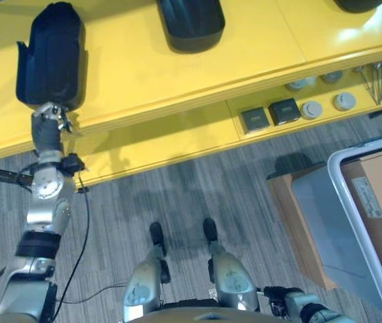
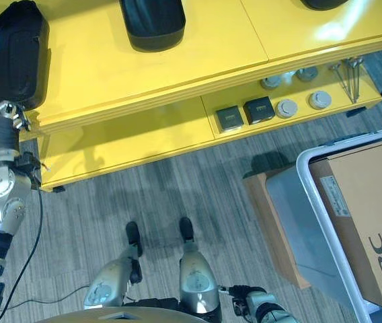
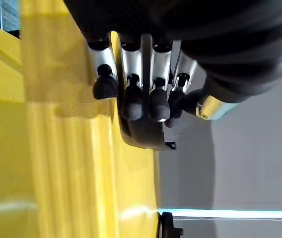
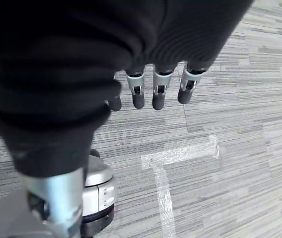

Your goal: Move parts from the plastic box to the shelf.

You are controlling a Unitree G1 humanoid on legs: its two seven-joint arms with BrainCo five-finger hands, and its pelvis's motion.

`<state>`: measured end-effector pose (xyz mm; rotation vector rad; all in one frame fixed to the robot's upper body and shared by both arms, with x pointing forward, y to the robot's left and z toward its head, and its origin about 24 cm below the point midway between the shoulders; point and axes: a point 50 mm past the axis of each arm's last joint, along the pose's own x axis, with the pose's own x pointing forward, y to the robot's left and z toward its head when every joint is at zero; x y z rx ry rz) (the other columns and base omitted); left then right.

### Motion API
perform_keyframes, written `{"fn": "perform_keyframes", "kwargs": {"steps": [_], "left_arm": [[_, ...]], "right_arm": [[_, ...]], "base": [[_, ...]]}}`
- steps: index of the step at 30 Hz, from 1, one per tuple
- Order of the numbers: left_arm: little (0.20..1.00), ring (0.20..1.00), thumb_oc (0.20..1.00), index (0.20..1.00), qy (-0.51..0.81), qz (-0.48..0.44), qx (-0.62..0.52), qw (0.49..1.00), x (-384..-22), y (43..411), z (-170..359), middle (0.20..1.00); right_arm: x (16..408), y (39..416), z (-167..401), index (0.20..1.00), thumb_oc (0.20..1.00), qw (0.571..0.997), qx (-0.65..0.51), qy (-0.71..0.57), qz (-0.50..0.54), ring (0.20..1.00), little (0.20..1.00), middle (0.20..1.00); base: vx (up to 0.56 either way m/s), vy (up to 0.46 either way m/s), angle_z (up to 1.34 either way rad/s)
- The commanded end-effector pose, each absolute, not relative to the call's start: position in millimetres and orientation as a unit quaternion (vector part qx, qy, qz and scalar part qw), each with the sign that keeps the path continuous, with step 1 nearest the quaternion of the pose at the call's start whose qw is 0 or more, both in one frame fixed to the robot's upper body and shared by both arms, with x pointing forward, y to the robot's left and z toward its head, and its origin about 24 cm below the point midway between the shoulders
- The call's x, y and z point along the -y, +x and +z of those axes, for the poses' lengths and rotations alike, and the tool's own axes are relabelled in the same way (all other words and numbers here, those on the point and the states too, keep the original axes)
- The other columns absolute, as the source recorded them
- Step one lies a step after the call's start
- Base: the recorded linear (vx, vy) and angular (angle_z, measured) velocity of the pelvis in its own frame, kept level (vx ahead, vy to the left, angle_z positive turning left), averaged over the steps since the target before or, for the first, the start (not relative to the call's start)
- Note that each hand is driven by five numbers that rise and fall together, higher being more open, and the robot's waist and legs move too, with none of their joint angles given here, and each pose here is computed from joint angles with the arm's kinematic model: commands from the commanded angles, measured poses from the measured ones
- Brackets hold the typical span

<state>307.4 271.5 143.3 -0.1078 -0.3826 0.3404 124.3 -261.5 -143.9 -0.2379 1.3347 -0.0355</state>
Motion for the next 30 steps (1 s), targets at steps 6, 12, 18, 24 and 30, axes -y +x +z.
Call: {"fn": "perform_keyframes", "kwargs": {"steps": [6, 12, 18, 24, 30], "left_arm": [[0.2, 0.2, 0.2, 0.2, -0.029, 0.189, 0.298, 0.935, -293, 319, 210, 0.2], [0.2, 0.2, 0.2, 0.2, -0.013, 0.211, 0.291, 0.933, -306, 327, 223, 0.2], [0.2, 0.2, 0.2, 0.2, 0.0, 0.221, 0.264, 0.939, -314, 334, 221, 0.2], [0.2, 0.2, 0.2, 0.2, -0.006, 0.228, 0.27, 0.935, -317, 335, 224, 0.2], [0.2, 0.2, 0.2, 0.2, -0.008, 0.197, 0.3, 0.933, -305, 336, 234, 0.2]], "right_arm": [[269, 110, -145, 1.0, 1.0, 0.757, -0.641, -0.125, -0.015, 1.0, 1.0, 1.0], [271, 116, -143, 1.0, 1.0, 0.761, -0.634, -0.135, -0.009, 1.0, 1.0, 1.0], [272, 121, -141, 1.0, 1.0, 0.765, -0.631, -0.128, -0.013, 1.0, 1.0, 1.0], [272, 124, -140, 1.0, 1.0, 0.77, -0.626, -0.123, -0.018, 1.0, 1.0, 1.0], [268, 124, -142, 1.0, 1.0, 0.775, -0.62, -0.122, -0.016, 1.0, 1.0, 1.0]], "base": [[0.0, 0.0, 0.0], [0.0, 0.01, -0.02], [0.0, 0.0, 0.0], [-0.01, 0.002, 0.0], [-0.05, -0.019, 0.0]]}}
